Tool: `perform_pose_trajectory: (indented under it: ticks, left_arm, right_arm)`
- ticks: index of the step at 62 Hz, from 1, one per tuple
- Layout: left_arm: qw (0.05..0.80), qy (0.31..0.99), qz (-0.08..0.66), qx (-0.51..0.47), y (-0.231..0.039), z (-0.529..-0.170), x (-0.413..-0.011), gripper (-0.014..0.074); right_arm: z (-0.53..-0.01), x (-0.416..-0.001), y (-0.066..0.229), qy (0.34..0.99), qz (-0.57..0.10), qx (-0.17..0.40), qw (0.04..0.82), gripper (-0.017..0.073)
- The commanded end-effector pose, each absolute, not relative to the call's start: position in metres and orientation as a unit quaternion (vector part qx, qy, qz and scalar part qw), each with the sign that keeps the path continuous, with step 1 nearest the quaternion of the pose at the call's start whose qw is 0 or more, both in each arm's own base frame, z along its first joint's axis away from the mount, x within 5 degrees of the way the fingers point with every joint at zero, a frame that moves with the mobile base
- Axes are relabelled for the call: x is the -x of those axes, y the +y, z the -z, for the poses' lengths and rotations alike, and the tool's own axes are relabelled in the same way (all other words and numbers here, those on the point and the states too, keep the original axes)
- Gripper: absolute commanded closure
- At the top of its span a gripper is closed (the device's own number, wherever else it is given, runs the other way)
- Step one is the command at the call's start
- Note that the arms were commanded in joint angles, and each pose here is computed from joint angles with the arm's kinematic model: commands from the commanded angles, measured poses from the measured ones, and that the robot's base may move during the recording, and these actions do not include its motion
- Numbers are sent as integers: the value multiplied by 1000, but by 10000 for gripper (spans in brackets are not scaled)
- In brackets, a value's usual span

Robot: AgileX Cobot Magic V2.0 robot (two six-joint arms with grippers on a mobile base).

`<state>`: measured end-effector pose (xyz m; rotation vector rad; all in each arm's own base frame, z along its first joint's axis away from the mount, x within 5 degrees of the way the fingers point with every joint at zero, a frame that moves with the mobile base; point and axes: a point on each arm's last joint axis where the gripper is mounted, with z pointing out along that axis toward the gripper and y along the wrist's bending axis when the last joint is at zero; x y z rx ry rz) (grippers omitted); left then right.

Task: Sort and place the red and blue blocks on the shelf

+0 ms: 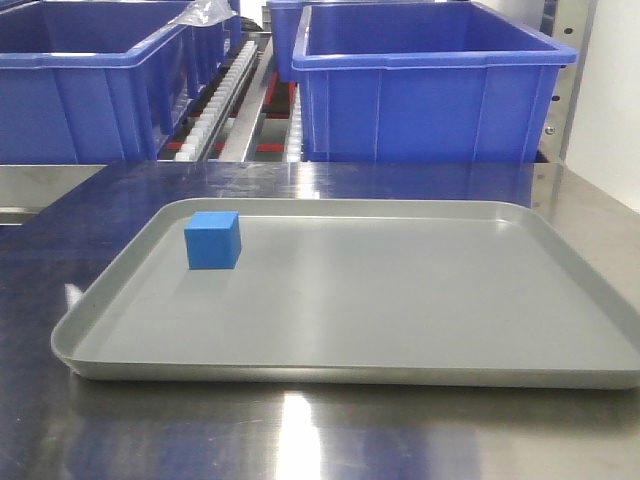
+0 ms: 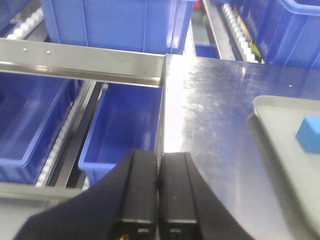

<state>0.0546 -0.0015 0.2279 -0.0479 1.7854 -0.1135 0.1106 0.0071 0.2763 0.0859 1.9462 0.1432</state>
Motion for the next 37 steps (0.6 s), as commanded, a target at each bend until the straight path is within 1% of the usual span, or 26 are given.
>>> perform_pose_trajectory:
  ticks: [1,8,13,20,26,33,37]
  left_arm:
    - [637,768,56,28,-2,-277,-61,454]
    - [598,800,43,32,-2,-326,-79,454]
    - [568,822,35,34,-3,-345,-95,454]
    - [533,845,29,36,-4,-354,-113,454]
    - [510,859,25,38,-4,-354,-121,454]
    - [471,881,24,43,-4,-348,-122,454]
    - [465,884,28,45,-5,-347,-122,454]
  right_arm:
    - [-294,-114,6,791,-57,-30,609,493]
    - [-294,-114,6,791,-57,-30,609,493]
    - [-294,-114,6,791,-57,-30,609,493]
    - [-294,-114,6,791,-57,-30,609,493]
    - [-294,-114,6,791,-57,-30,609,493]
    - [-294,-114,6,791,-57,-30,609,493]
    - [-294,-114,6,791,-57,-30,609,493]
